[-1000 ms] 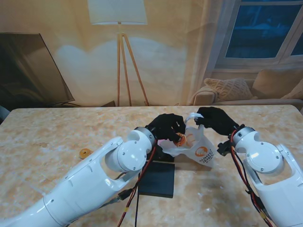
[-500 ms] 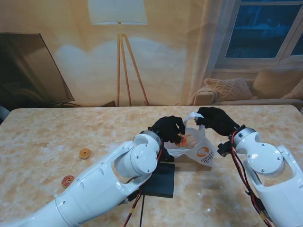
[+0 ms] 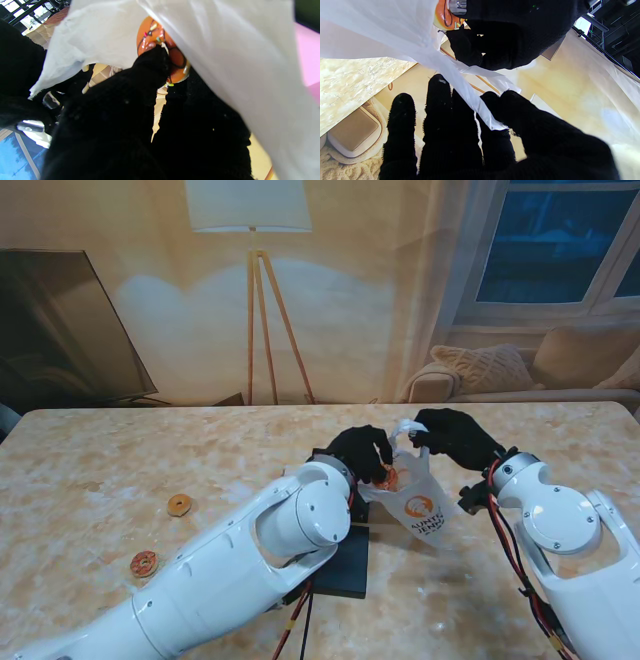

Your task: Pack mini donuts into a plastic bag, tie the opening and put the bag into the gift box

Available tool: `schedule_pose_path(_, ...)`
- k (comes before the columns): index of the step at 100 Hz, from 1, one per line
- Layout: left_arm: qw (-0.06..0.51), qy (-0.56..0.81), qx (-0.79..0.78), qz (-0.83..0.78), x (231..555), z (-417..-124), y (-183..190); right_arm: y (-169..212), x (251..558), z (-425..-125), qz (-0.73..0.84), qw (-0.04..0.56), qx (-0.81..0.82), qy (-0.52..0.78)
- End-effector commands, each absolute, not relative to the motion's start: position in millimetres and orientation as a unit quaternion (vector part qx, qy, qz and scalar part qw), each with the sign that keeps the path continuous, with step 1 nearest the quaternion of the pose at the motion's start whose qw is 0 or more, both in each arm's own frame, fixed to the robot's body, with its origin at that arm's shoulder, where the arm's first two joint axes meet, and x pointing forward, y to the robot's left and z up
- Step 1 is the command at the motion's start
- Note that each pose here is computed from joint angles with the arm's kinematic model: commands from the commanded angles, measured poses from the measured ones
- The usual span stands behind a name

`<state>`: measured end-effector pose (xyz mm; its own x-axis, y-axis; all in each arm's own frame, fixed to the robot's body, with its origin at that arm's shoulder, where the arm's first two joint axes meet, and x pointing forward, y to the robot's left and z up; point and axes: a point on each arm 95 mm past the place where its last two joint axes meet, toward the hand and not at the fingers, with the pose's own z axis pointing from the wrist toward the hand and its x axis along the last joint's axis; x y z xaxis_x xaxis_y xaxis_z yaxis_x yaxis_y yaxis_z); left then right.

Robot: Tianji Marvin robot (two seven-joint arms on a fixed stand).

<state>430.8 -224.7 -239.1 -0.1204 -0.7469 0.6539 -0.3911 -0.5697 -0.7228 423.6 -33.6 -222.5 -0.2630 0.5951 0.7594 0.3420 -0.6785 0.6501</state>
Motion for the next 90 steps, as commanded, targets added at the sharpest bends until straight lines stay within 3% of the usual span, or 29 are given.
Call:
schedule_pose_path(1, 0.125, 0.441, -0.650, -0.606, 426, -234, -232, -29, 420, -226, 0.689, 0.083, 0.602, 0.394)
schedule_pose_path(57, 0.098, 0.428, -0.669, -0.599, 421, -232, -225, -29, 419, -225, 0.692, 0.088, 0.601, 0.390)
schedule_pose_path(90, 0.101, 0.464, -0.635, -0.610, 425, -232, -191, -30, 419, -224, 0.692, 0.092, 0.601, 0.390)
